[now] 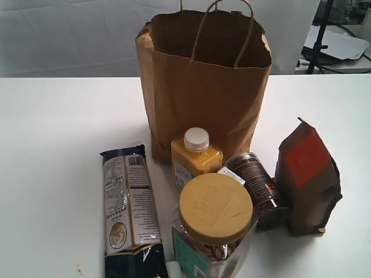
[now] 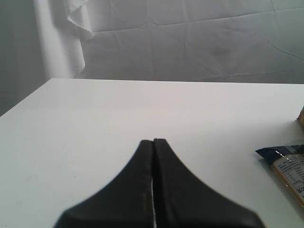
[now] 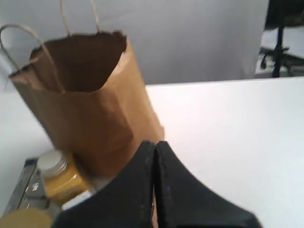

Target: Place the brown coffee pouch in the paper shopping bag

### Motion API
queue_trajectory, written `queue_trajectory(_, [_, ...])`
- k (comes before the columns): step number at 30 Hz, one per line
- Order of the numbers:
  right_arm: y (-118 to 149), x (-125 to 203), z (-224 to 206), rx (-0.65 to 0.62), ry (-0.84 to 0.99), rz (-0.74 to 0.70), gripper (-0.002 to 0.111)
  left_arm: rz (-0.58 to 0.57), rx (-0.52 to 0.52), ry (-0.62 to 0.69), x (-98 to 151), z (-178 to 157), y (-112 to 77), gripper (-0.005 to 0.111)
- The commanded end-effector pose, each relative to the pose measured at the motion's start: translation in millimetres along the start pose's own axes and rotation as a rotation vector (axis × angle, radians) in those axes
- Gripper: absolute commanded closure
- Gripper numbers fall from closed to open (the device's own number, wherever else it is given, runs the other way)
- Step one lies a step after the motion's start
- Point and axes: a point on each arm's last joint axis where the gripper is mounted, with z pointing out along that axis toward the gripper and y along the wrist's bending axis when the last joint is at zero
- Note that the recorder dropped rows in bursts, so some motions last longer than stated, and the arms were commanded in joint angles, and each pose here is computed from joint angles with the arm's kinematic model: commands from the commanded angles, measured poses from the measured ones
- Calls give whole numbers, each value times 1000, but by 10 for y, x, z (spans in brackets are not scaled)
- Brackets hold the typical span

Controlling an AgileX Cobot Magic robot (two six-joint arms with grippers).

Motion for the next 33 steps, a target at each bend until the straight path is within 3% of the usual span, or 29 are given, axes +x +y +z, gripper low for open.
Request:
queue_trajectory(1, [34, -378, 302, -68, 363, -32, 108, 1, -4, -2, 8, 0, 3, 107])
queue_trajectory(4, [-75, -591, 608, -22, 628, -19, 108, 1, -4, -2, 8, 0, 3, 107])
queue_trajectory(10, [-28, -752, 1171, -66, 731, -55, 108, 1, -4, -2, 8, 0, 3, 107])
queue_trajectory(13, [42, -712, 1445, -57, 799, -132, 95, 1, -4, -2, 8, 0, 3, 107])
queue_trajectory(17, [49, -560, 1733, 22, 896, -174, 64, 1, -4, -2, 8, 0, 3, 107])
queue_trajectory(20, [27, -438, 1908, 55, 958, -167, 47, 1, -4, -2, 8, 0, 3, 107])
queue_trajectory(29, [-47, -50, 2359, 80, 1125, -111, 46, 1, -4, -2, 8, 0, 3, 107])
queue_trajectory(33, [-49, 114, 2512, 57, 1186, -65, 56, 1, -4, -2, 8, 0, 3, 107])
